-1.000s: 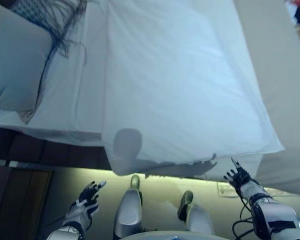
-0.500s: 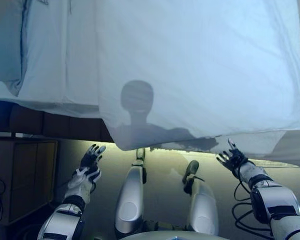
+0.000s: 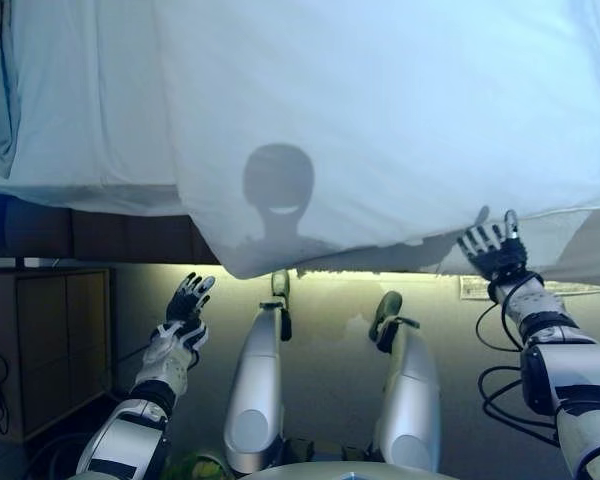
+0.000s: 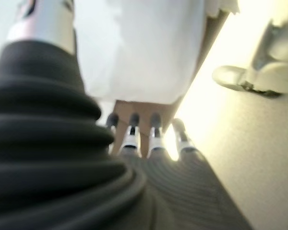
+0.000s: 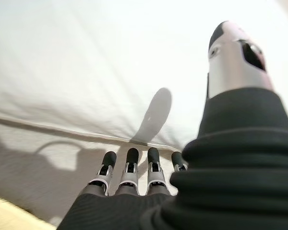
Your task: Make the bed neatly
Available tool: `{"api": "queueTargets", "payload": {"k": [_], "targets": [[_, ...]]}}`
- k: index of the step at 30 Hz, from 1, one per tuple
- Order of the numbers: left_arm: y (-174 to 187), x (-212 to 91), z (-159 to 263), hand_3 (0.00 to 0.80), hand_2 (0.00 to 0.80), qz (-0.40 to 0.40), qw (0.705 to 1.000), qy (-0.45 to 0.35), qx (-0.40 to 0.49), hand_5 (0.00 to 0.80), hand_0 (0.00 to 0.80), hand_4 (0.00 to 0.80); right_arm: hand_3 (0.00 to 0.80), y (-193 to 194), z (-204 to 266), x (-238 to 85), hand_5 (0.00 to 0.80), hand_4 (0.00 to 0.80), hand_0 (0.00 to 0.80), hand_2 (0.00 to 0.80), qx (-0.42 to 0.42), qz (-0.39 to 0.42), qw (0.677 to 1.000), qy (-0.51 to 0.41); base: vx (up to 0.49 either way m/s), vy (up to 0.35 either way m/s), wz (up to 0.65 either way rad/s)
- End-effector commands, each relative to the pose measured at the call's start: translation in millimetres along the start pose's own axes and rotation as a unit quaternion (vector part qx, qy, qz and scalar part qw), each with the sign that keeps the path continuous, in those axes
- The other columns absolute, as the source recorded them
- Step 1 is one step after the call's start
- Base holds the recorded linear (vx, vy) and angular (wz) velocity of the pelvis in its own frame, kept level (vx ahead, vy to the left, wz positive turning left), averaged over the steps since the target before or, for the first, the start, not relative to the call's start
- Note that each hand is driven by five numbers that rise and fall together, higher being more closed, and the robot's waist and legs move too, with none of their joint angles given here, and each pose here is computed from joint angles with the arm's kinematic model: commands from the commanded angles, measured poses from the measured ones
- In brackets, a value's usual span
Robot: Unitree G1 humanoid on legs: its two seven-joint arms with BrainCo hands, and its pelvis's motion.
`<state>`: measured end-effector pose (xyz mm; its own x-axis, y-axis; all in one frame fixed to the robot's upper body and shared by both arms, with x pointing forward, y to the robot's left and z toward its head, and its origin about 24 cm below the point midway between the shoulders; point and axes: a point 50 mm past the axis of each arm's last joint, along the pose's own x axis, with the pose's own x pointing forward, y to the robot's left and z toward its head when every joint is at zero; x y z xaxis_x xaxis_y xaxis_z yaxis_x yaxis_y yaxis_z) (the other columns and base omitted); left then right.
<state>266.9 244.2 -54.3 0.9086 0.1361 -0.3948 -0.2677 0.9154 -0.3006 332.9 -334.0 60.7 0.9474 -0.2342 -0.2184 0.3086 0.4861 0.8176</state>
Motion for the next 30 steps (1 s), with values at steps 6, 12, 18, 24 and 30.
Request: {"api": "queueTargets", "payload": {"k": [6,12,18,24,30], "targets": [[14,-15,-14,0.0,0.0,0.014,1.0,-0.007,-0.015,0.0,0.0,0.0,0.0,57,78,-1,0.0,0.0,0.0,0.0,-0.03,0.095,0.988,-0.118,0.061,0.021,-0.01],[19,-22,-18,0.0,0.0,0.002,1.0,-0.003,-0.012,0.0,0.0,0.0,0.0,91,105,-5,0.0,0.0,0.0,0.0,-0.082,0.142,0.976,-0.147,0.011,0.009,0.0],[26,-26,-18,0.0,0.0,0.001,1.0,-0.003,-0.011,0.0,0.0,0.0,0.0,114,119,-9,0.0,0.0,0.0,0.0,-0.117,0.165,0.967,-0.157,0.006,0.006,-0.02],[29,-30,-21,0.0,0.0,0.001,1.0,0.002,-0.013,0.0,0.0,0.0,0.166,120,126,-11,0.166,0.166,0.166,0.166,-0.141,0.164,0.964,-0.156,0.0,0.0,0.0],[32,-34,-24,0.0,0.0,0.004,1.0,0.003,-0.017,0.0,0.0,0.0,0.8,119,133,-14,0.8,0.8,0.8,0.8,-0.168,0.146,0.958,-0.183,0.0,0.0,0.0]]}}
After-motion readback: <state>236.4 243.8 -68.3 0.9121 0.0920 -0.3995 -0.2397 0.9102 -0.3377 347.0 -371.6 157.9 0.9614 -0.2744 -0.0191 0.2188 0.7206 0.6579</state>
